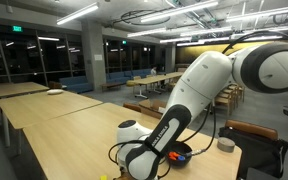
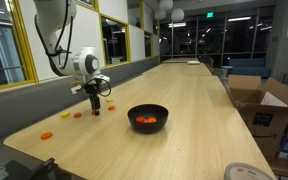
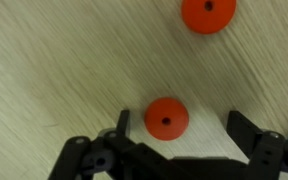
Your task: Pick up some of the orange objects from the table and put them in the bowl
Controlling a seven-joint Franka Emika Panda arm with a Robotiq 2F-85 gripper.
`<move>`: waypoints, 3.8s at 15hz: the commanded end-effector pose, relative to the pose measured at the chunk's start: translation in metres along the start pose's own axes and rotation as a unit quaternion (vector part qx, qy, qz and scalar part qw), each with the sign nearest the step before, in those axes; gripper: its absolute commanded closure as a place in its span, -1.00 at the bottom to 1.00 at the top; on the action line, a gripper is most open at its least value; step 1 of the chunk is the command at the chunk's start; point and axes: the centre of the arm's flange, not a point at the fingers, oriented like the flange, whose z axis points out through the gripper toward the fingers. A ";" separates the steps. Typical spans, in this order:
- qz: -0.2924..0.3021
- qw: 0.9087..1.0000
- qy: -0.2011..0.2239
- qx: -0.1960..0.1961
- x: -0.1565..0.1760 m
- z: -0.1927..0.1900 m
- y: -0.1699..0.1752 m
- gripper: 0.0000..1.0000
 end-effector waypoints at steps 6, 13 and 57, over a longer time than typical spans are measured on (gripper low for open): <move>0.000 0.999 0.041 -0.002 -0.004 -0.010 -0.001 -1.00; -0.004 0.999 0.037 0.001 -0.014 -0.014 -0.006 -1.00; 0.233 0.961 0.148 -0.005 0.118 -0.116 0.235 0.66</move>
